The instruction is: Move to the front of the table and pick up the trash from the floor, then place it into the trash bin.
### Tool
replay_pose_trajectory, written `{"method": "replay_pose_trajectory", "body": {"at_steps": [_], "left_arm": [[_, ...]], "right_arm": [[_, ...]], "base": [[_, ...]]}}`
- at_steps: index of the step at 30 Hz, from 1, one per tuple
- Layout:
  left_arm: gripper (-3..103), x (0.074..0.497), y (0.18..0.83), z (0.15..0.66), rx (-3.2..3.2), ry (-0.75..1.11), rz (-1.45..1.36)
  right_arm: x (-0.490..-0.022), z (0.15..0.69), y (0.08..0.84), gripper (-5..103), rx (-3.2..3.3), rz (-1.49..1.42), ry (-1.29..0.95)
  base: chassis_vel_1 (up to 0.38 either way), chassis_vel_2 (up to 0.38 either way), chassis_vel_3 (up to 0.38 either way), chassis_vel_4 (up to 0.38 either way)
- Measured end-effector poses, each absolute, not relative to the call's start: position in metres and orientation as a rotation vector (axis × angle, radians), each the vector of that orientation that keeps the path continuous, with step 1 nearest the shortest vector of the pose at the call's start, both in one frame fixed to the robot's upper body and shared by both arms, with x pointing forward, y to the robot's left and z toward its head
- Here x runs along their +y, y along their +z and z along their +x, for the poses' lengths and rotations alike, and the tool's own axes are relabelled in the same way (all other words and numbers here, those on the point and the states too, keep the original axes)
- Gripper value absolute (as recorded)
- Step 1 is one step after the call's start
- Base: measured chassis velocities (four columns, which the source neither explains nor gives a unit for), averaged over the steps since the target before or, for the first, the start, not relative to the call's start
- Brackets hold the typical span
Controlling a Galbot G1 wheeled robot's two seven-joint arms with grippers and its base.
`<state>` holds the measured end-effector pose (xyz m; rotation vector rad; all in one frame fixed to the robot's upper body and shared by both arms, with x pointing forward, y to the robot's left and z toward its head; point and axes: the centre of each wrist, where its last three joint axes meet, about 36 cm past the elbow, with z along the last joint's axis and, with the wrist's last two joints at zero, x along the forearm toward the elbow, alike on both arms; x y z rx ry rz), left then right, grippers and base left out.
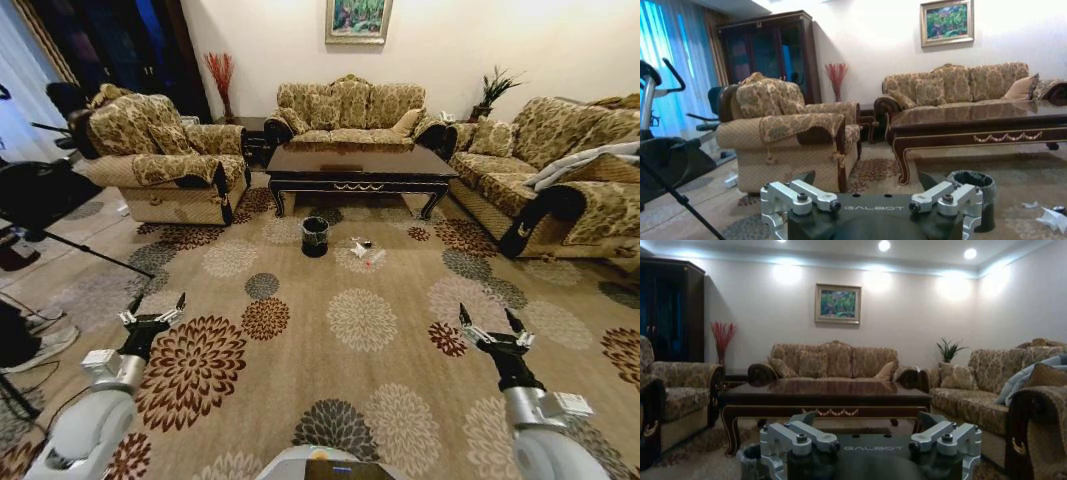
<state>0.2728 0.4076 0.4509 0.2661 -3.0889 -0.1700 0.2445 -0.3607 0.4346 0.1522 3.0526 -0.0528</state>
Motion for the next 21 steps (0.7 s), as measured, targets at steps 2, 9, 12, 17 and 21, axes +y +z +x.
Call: {"method": "replay_pose_trajectory", "body": {"at_steps": [2, 9, 12, 17, 21], "left_arm": [[100, 0.409, 0.45, 0.273, -3.087, -0.172, 0.268], [100, 0.406, 0.457, 0.274, -3.091, -0.155, 0.208], [100, 0.401, 0.461, 0.272, -3.091, -0.129, 0.117], [100, 0.392, 0.469, 0.265, -3.08, -0.027, -0.03], [100, 0.389, 0.469, 0.262, -3.06, 0.046, -0.084]], "right_arm": [[-0.36, 0.243, 0.432, 100, 3.059, 0.148, -0.059], [-0.358, 0.241, 0.423, 100, 3.076, 0.125, -0.066], [-0.355, 0.24, 0.419, 100, 3.087, 0.104, -0.055], [-0.348, 0.239, 0.413, 100, 3.102, 0.076, -0.053], [-0.346, 0.24, 0.413, 100, 3.098, 0.071, -0.049]], "base": [[0.0, 0.0, 0.0, 0.0], [0.0, 0.0, 0.0, 0.0], [0.0, 0.0, 0.0, 0.0], [0.0, 0.0, 0.0, 0.0], [0.0, 0.0, 0.0, 0.0]]}}
